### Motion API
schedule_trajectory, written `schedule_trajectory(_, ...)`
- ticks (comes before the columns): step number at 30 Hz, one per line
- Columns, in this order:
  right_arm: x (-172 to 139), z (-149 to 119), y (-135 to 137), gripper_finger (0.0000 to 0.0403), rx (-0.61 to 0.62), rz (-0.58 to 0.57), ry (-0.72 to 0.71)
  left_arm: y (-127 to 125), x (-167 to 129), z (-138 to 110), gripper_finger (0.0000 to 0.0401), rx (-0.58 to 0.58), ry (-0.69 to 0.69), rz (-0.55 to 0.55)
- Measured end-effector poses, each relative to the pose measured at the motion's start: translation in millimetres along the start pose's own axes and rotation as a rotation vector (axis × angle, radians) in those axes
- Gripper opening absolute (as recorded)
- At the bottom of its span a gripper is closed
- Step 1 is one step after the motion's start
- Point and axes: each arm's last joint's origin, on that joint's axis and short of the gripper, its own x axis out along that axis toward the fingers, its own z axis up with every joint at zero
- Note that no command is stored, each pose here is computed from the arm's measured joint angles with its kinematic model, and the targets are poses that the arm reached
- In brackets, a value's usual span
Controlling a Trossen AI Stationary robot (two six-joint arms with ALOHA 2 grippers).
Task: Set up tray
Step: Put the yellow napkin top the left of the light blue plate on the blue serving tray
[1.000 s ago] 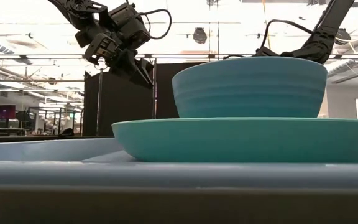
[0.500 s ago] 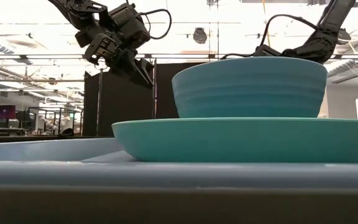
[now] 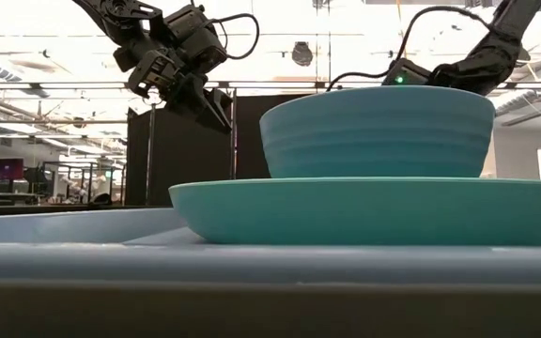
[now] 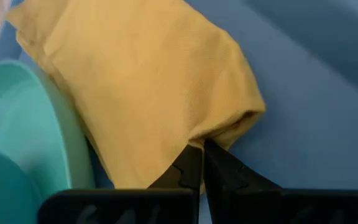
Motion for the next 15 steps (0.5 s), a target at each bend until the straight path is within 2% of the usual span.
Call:
schedule_trajectory(7,-22.9,-5.8,-0.1,0.0002,0.015,-0.100,-0.021,-0.8,0.1,0.7,0.0090,0.004,-0.019,-0.028)
schedule_trajectory(15,-30.0,-8.2,2.9,0.0046,-0.034,-0.052,-0.081,-1.9,0.8,2.1,0.0090,0.016,-0.030,-0.037)
